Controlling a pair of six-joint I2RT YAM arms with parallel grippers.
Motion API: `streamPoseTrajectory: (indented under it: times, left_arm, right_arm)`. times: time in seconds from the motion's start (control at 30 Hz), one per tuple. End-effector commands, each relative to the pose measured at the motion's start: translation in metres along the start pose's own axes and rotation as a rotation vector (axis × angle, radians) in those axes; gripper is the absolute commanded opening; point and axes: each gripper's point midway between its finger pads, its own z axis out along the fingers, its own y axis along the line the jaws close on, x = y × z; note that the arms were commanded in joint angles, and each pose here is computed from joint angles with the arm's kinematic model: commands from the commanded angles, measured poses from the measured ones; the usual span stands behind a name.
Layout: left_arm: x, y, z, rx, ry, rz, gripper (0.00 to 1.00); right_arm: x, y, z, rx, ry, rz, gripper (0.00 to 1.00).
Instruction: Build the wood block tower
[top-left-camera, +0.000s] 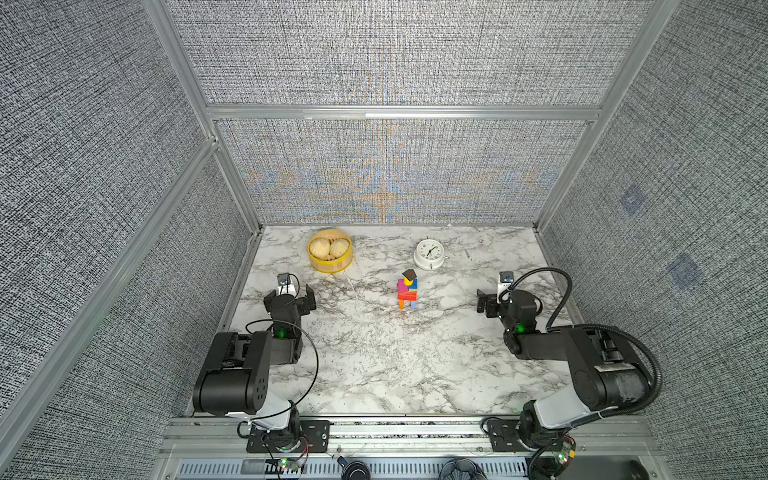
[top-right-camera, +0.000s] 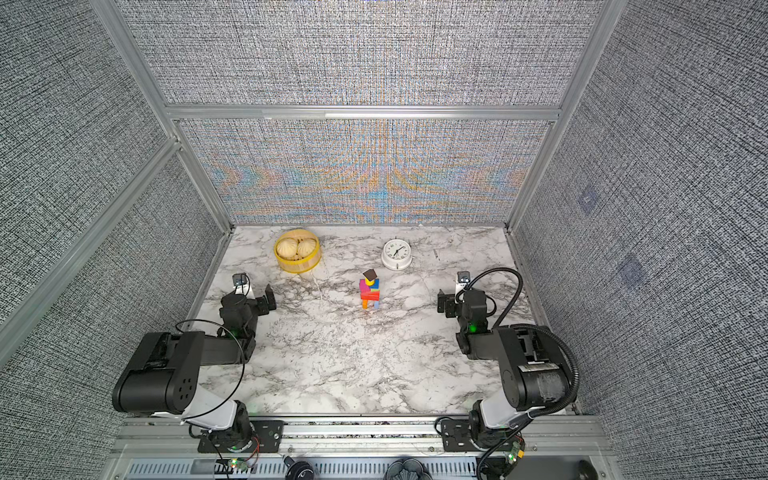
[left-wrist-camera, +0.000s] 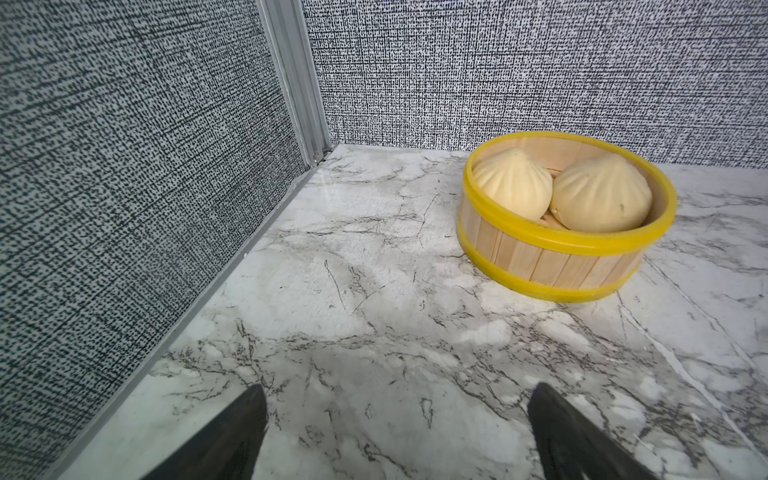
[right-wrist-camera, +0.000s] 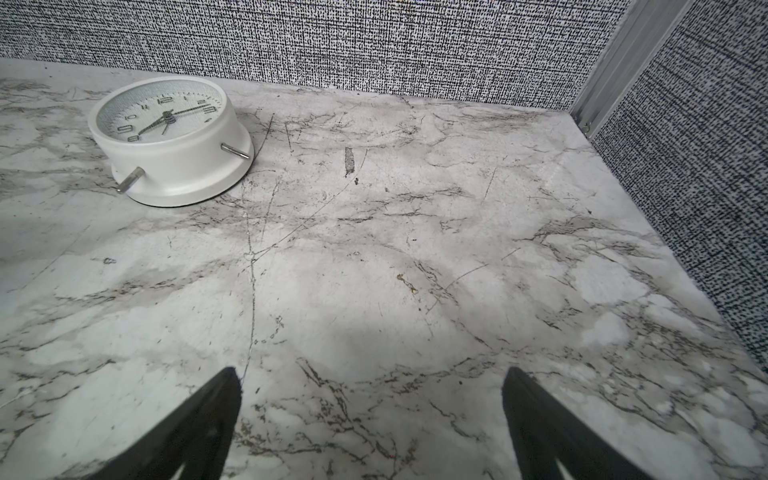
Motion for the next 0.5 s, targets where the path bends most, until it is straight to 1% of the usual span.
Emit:
streamPoseTrajectory:
  times: [0.0, 0.47]
  left_arm:
    - [-0.0053, 0.001, -0.0003, -0.005, -0.023, 0.004, 0.99]
    - [-0.0047, 0.0011, -0.0002, -0.005, -0.021, 0.004, 0.99]
  right_arm:
    - [-0.0061, -0.0006, -0.0007, 0.004, -0.026, 0.004, 0.99]
    - [-0.0064, 0.0005, -0.0002, 0.0, -0.026, 0.001, 0.99]
